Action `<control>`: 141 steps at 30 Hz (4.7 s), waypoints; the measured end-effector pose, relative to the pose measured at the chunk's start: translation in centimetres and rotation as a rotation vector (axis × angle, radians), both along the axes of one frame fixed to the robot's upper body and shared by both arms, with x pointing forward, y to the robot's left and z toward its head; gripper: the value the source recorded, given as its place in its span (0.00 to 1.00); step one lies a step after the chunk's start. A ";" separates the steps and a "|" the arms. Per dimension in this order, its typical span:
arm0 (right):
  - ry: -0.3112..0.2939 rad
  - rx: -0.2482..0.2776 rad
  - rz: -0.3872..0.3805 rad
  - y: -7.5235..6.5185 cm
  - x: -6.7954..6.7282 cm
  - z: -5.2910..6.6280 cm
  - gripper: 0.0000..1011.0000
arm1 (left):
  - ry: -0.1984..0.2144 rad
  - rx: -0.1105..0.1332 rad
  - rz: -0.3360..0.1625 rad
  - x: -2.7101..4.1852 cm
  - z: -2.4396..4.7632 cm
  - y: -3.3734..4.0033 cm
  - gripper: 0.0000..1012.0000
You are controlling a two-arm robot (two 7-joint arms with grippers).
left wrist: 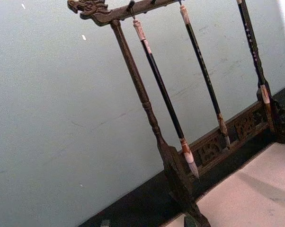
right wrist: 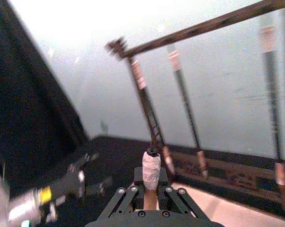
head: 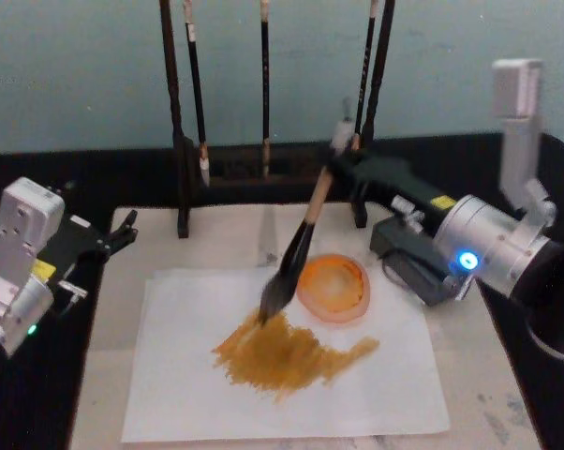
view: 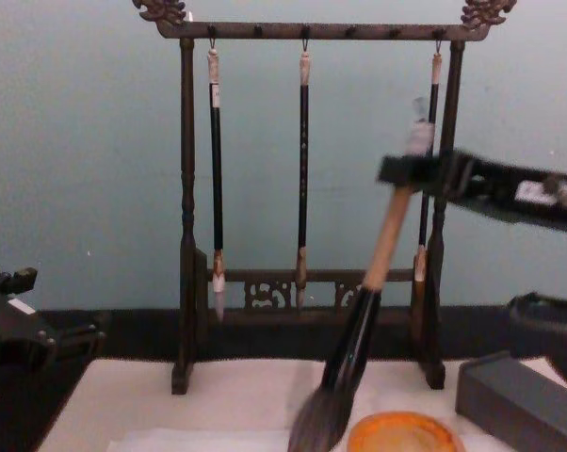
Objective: Pick up the brush from the inkstone, write on the paper, then place the brush back to its original position.
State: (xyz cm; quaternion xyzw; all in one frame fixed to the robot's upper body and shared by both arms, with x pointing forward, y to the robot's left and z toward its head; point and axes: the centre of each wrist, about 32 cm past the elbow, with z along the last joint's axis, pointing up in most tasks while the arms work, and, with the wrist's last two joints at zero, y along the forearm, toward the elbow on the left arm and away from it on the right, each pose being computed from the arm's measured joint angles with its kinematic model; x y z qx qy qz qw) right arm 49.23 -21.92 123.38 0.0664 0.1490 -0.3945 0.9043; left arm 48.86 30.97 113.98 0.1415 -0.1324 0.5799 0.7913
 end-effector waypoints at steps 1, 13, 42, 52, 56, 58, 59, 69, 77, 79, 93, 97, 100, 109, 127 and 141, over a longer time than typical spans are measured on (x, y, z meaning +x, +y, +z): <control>0.010 0.027 -0.015 -0.2 0.0 0.0 0.15 | 0.000 0.000 0.000 0.00 0.00 0.00 1.00; 0.110 0.241 -0.139 -3.5 -0.1 -0.5 0.15 | 0.000 0.000 0.000 0.00 0.00 0.00 1.00; 0.377 0.566 -0.303 -9.7 0.9 -5.6 0.15 | 0.000 0.000 0.000 0.00 0.00 0.00 1.00; 0.451 0.578 -0.328 -11.0 1.6 -7.7 0.15 | 0.000 0.000 0.000 0.00 0.00 0.00 1.00; 0.472 0.580 -0.327 -11.1 1.8 -8.1 0.15 | 0.000 0.000 0.000 0.00 0.00 0.00 1.00; 0.484 0.582 -0.324 -11.1 2.0 -8.4 0.15 | 0.000 0.000 0.000 0.00 0.00 0.00 1.00; 0.492 0.583 -0.324 -11.2 2.1 -8.5 0.15 | 0.000 0.000 0.000 0.00 0.00 0.00 1.00; 0.525 0.591 -0.339 -10.9 2.7 -9.2 0.15 | 0.000 0.000 0.000 0.00 0.00 0.00 1.00; 0.534 0.585 -0.353 -10.5 3.3 -9.4 0.15 | 0.000 0.000 0.000 0.00 0.00 0.00 1.00; 0.536 0.582 -0.354 -10.3 3.5 -9.4 0.15 | 0.000 0.000 0.000 0.00 0.00 0.00 1.00; 0.544 0.564 -0.362 -9.6 4.8 -9.5 0.15 | 0.000 0.000 0.000 0.00 0.00 0.00 1.00; 0.544 0.562 -0.363 -9.5 5.0 -9.4 0.15 | 0.000 0.000 0.000 0.00 0.00 0.00 1.00; 0.542 0.562 -0.363 -9.5 5.2 -9.4 0.15 | 0.000 0.000 0.000 0.00 0.00 0.00 1.00; 0.541 0.559 -0.370 -9.4 5.3 -9.4 0.15 | 0.000 0.000 0.000 0.00 0.00 0.00 1.00; 0.540 0.562 -0.366 -9.5 5.2 -9.4 0.51 | 0.000 0.000 0.000 0.00 0.00 0.00 1.00; 0.540 0.561 -0.365 -9.5 5.2 -9.4 0.92 | 0.000 0.000 0.000 0.00 0.00 0.00 1.00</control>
